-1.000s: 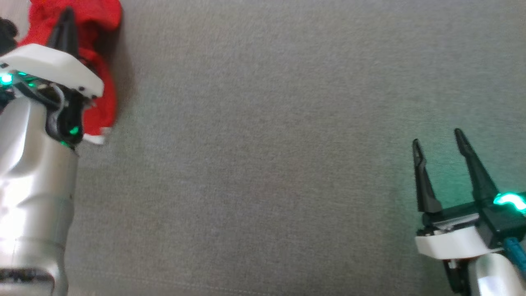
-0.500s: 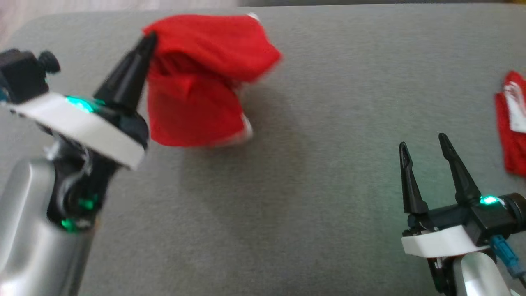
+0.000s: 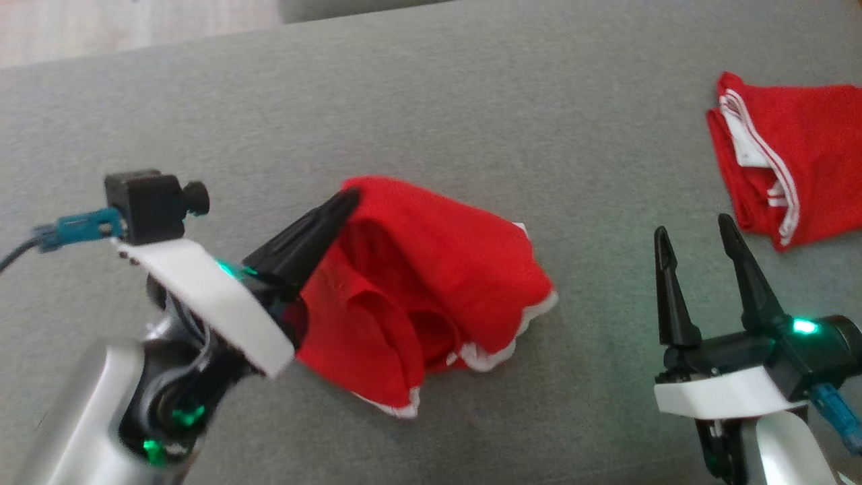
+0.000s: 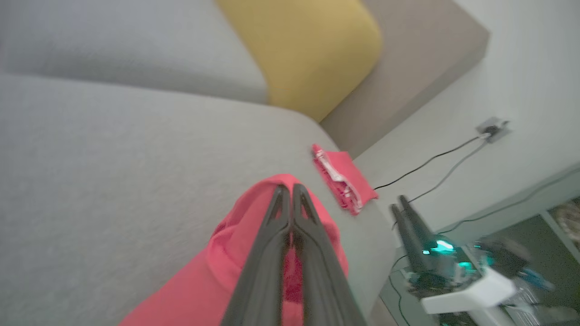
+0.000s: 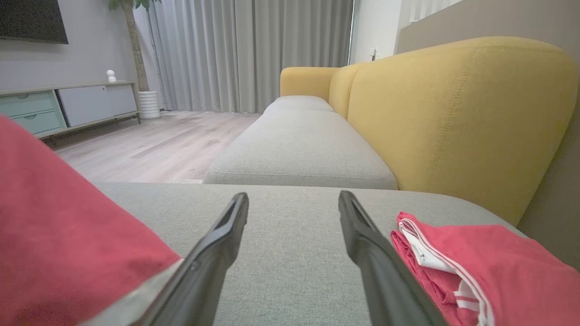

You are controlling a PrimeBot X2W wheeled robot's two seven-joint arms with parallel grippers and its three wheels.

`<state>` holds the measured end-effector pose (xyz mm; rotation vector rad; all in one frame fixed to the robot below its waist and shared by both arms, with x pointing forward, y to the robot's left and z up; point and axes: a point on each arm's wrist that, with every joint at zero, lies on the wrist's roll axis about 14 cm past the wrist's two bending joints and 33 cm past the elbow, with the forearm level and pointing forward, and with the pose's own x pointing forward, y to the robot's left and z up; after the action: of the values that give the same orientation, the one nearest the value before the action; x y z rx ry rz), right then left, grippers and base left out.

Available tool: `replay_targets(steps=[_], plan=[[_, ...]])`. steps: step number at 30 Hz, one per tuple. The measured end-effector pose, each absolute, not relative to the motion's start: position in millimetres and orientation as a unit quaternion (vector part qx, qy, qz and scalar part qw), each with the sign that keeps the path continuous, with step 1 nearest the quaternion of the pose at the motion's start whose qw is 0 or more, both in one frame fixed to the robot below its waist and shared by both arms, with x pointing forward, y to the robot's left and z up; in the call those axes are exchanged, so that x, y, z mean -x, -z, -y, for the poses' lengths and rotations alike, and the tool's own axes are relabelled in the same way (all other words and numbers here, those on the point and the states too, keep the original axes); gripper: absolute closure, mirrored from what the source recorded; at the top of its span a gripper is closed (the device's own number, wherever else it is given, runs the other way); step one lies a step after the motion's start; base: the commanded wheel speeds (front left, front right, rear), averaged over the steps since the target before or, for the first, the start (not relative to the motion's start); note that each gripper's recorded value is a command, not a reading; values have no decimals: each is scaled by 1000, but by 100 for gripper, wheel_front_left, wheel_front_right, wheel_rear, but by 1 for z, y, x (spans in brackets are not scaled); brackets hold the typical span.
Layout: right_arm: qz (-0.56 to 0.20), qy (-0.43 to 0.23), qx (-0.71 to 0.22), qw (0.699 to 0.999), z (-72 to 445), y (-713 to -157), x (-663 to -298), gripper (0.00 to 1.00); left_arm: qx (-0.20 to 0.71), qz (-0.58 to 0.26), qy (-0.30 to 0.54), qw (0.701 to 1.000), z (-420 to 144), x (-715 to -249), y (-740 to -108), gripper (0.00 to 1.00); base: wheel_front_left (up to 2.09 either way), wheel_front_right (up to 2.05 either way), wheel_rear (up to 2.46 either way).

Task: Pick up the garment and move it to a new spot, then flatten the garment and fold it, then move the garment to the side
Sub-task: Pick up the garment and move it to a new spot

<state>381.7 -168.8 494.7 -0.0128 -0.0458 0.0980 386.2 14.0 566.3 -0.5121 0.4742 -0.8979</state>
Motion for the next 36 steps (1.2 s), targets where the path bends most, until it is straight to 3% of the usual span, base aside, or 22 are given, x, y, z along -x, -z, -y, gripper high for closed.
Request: replay_targets(steps=[2, 5, 10, 11, 12, 13, 14, 24, 36], plan=[[22, -42, 6, 999, 173, -495, -381, 0, 249, -275, 388, 844, -20, -399, -529, 100, 0, 0, 0], [28, -36, 6, 999, 177, -498, -384, 0, 195, -319, 323, 869, -39, -421, -471, 100, 0, 0, 0], [31, -29, 10, 999, 182, -501, -387, 0, 101, -318, 250, 909, -66, -459, -415, 100, 0, 0, 0], [30, -26, 11, 999, 184, -500, -386, 0, 88, -306, 239, 918, -69, -466, -411, 86, 0, 0, 0], [29, -23, 11, 999, 186, -500, -385, 0, 81, -294, 229, 925, -72, -473, -408, 62, 0, 0, 0], [29, -21, 9, 999, 187, -500, -385, 0, 76, -276, 221, 932, -74, -479, -408, 22, 0, 0, 0], [29, -20, 9, 999, 188, -500, -384, 0, 73, -258, 212, 940, -76, -483, -410, 0, 0, 0, 0], [49, -16, 11, 999, 191, -513, -383, 0, 68, -94, 167, 979, -97, -481, -446, 0, 0, 0, 0], [51, -20, 28, 998, 190, -514, -381, 0, 62, -38, 100, 992, -129, -411, -467, 0, 0, 0, 0]])
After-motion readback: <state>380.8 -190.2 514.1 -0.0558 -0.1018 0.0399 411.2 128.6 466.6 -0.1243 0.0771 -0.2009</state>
